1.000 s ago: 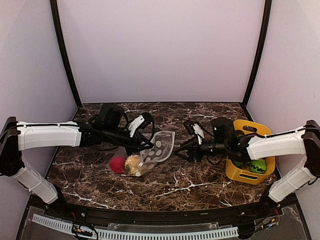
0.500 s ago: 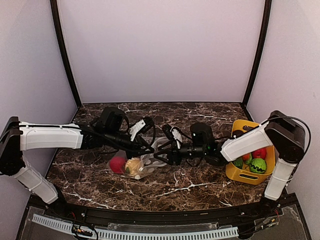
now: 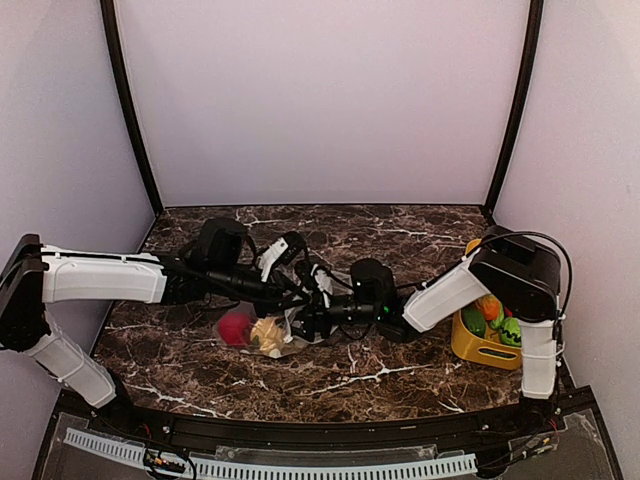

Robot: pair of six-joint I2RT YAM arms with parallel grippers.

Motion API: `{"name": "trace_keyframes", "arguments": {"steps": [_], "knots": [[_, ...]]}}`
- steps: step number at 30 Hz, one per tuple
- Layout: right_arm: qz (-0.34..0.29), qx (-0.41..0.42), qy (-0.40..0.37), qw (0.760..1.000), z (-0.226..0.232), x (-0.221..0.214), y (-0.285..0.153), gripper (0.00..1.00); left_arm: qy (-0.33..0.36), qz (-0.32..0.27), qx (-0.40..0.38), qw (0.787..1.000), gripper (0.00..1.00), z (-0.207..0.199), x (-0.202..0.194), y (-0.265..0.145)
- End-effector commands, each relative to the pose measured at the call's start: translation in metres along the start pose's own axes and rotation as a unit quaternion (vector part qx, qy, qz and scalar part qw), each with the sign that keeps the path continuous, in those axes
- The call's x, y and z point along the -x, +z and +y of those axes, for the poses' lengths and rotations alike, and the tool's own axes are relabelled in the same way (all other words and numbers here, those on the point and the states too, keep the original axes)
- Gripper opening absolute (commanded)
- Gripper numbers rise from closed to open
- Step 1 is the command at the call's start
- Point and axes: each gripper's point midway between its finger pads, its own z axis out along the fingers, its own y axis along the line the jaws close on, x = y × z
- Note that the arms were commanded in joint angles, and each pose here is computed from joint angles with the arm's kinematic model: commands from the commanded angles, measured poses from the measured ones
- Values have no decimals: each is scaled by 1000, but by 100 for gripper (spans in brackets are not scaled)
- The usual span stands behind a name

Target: Open the zip-top bag and remove the fake food

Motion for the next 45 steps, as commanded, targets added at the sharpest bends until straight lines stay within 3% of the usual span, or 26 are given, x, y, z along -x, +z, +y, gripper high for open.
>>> {"name": "trace_keyframes", "arguments": {"steps": [1,19,27,31,33,37,40,45], "knots": [[-29,28,-29,999,15,12,16,75,0,-28,-11,1000,1,-7,10,-8],[5,65,-43,997,32,-34,41,88,-22,-50,25,998,1,1,-12,-25],[-12,17,3,1000,12,-44,18,87,-63,16,54,996,1,11,-60,-22],[-29,-9,41,999,-5,-49,-7,87,-28,35,11,999,1,-12,-53,-3],[-39,-20,59,997,-12,-49,-19,87,-14,77,2,997,1,-16,-59,17],[-52,-32,64,996,-10,-44,-36,85,-1,94,-9,996,1,-13,-54,45],[-43,-32,65,996,-7,-49,-42,83,4,88,-17,996,1,-12,-51,53],[-47,-5,49,998,6,-48,-40,82,15,-8,-26,1000,1,-27,-5,33]]}}
